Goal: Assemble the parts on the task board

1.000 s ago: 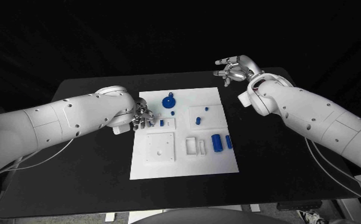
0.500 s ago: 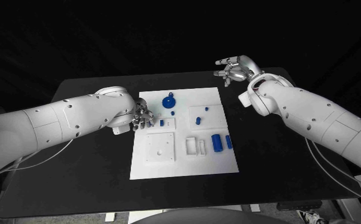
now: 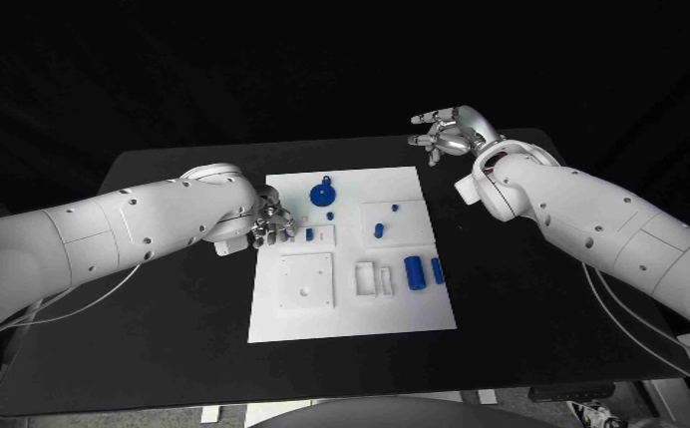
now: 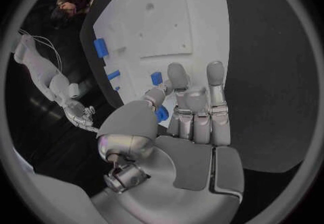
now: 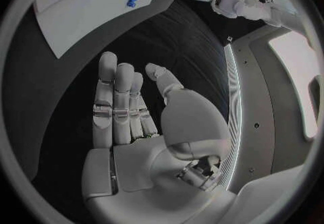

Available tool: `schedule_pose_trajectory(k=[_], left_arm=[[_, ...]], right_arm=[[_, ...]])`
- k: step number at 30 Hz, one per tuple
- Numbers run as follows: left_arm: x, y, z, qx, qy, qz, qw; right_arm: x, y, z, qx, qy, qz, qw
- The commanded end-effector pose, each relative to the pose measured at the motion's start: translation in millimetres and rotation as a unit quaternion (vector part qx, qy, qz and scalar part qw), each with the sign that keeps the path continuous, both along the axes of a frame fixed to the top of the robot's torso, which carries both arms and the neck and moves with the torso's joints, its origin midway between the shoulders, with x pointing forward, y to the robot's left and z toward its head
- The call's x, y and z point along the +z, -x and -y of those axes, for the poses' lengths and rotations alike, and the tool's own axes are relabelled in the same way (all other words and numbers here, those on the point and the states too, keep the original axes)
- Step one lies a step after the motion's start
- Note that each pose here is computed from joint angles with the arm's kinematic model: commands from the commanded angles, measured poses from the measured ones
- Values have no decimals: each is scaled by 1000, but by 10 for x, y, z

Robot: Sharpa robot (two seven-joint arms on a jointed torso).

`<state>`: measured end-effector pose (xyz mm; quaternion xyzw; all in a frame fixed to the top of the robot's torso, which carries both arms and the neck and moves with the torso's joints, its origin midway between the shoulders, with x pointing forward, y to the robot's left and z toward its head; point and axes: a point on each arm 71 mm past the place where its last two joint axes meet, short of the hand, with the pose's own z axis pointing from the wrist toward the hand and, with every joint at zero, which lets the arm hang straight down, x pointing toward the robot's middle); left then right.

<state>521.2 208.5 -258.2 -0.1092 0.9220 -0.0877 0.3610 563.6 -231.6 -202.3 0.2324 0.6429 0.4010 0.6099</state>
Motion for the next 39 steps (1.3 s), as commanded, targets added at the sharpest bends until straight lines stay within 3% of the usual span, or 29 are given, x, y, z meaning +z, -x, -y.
schedule_pose_trajectory(k=[1,18,28,39], left_arm=[[0,4,9,-6,6,-7,1000],[90,-26,-2,-33,-7,-64,997],[188,-139,-4,-39,-18,-77,996],[208,-209,36,-43,-22,-83,995]], right_arm=[[-4,2,-18,7,2,-1,1000],[-13,1,-25,9,2,-3,1000],[-17,1,-34,11,2,-4,1000],[-15,2,-40,11,2,-3,1000]])
